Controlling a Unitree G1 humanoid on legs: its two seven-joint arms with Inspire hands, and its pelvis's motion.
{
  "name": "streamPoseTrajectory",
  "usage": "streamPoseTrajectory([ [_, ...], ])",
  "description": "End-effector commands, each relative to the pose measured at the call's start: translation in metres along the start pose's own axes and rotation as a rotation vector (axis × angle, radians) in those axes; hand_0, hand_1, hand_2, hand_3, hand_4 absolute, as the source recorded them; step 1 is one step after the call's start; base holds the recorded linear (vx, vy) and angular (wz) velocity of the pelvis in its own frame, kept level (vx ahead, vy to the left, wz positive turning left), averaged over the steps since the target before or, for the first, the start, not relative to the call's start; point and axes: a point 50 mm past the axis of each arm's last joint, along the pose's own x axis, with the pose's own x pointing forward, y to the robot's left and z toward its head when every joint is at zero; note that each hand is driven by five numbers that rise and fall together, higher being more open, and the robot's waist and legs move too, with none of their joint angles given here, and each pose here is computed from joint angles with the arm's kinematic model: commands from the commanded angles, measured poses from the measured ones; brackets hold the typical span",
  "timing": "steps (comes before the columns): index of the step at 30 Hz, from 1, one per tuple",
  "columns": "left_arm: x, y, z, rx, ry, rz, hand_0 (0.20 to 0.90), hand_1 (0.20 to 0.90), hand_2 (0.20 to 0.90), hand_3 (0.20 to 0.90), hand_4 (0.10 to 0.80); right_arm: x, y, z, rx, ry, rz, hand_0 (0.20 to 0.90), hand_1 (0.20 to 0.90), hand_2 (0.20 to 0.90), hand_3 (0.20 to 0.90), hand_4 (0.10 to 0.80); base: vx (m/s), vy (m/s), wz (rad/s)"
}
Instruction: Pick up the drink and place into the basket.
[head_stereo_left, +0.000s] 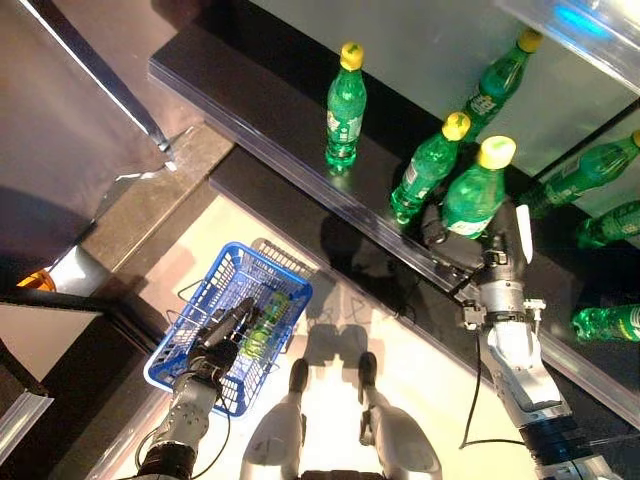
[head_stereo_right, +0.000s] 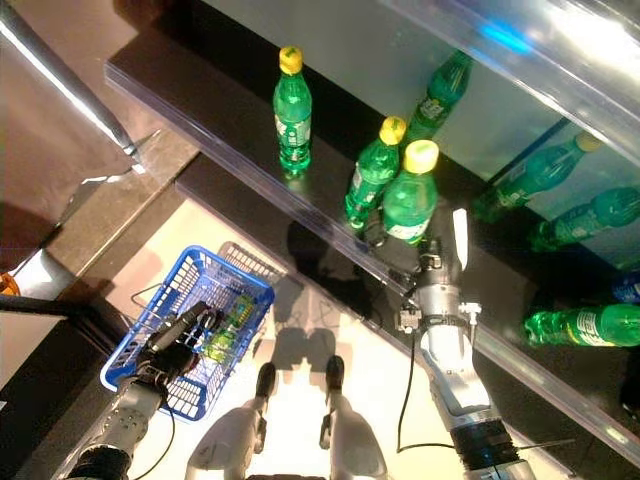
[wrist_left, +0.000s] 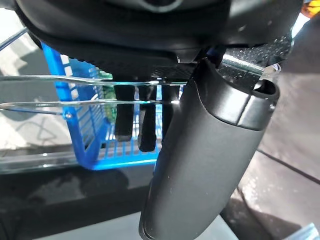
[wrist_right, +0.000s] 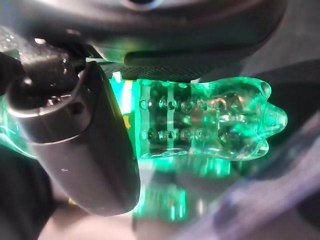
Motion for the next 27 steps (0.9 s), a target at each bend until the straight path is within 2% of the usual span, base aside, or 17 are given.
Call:
streamPoseTrajectory([
  [1, -0.015, -0.047, 0.064, 0.063, -0.33, -0.284, 0.3, 0.3, 0.3, 0.2, 0.1, -0.012, 0.01, 0.039, 0.082, -0.177, 0.194, 0.3, 0.3, 0.3, 0.2, 0.1, 0.036, 0.105, 0.16],
  [14, -0.033, -0.053, 0.05, 0.041, -0.35, -0.357, 0.3, 0.3, 0.3, 0.2, 0.1, -0.053, 0.032, -0.007, 0.275, 0.09, 0.372, 0.3, 0.3, 0.3, 0.2, 0.1, -0.005, 0.109, 0.03],
  [17, -0.038, -0.055, 0.043, 0.028, -0.345, -0.372, 0.3, 0.3, 0.3, 0.2, 0.1, -0.061, 0.038, -0.011, 0.295, 0.131, 0.465, 0.3, 0.3, 0.3, 0.2, 0.1, -0.041, 0.131, 0.0],
  [27, -0.038, -0.08, 0.035, 0.123, -0.282, -0.481, 0.3, 0.3, 0.3, 0.2, 0.1, -0.06, 0.061, -0.031, 0.245, 0.235, 0.59, 0.3, 0.3, 0.3, 0.2, 0.1, -0.029, 0.119, 0.18],
])
